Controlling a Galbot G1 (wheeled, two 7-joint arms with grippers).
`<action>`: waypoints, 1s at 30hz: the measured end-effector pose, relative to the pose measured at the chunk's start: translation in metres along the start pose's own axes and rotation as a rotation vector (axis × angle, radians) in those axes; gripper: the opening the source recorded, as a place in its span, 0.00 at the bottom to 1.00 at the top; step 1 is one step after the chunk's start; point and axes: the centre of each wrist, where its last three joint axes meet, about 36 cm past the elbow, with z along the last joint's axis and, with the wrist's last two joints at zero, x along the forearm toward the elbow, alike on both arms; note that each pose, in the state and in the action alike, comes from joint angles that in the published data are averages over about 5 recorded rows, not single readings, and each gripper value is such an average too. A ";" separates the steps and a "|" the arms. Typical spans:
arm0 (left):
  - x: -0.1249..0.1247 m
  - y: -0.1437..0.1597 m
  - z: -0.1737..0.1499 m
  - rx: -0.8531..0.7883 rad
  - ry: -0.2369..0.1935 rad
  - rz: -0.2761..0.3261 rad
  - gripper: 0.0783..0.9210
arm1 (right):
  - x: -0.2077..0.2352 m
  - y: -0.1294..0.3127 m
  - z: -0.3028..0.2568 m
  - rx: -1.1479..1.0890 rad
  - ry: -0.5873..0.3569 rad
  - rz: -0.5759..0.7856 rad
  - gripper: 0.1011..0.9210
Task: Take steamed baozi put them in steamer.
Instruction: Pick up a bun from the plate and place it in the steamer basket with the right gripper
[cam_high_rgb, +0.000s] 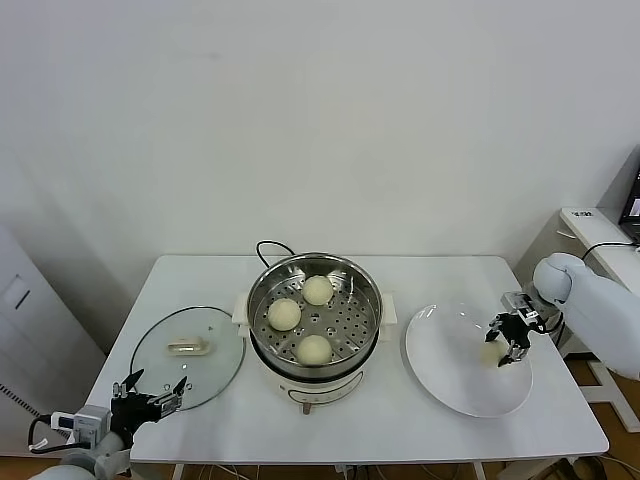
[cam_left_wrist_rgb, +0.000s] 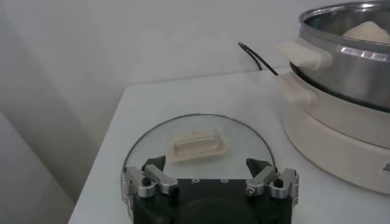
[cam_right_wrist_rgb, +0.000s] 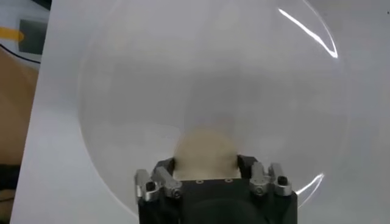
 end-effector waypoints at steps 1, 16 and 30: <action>0.000 0.000 0.000 0.000 0.000 0.000 0.88 | 0.000 0.000 0.000 0.000 0.002 -0.001 0.40; 0.001 0.001 -0.001 -0.006 0.004 -0.011 0.88 | 0.070 -0.011 -0.017 -0.043 -0.008 0.042 0.36; 0.000 0.000 -0.001 -0.017 -0.001 -0.015 0.88 | 0.176 -0.050 -0.123 -0.118 -0.145 0.120 0.37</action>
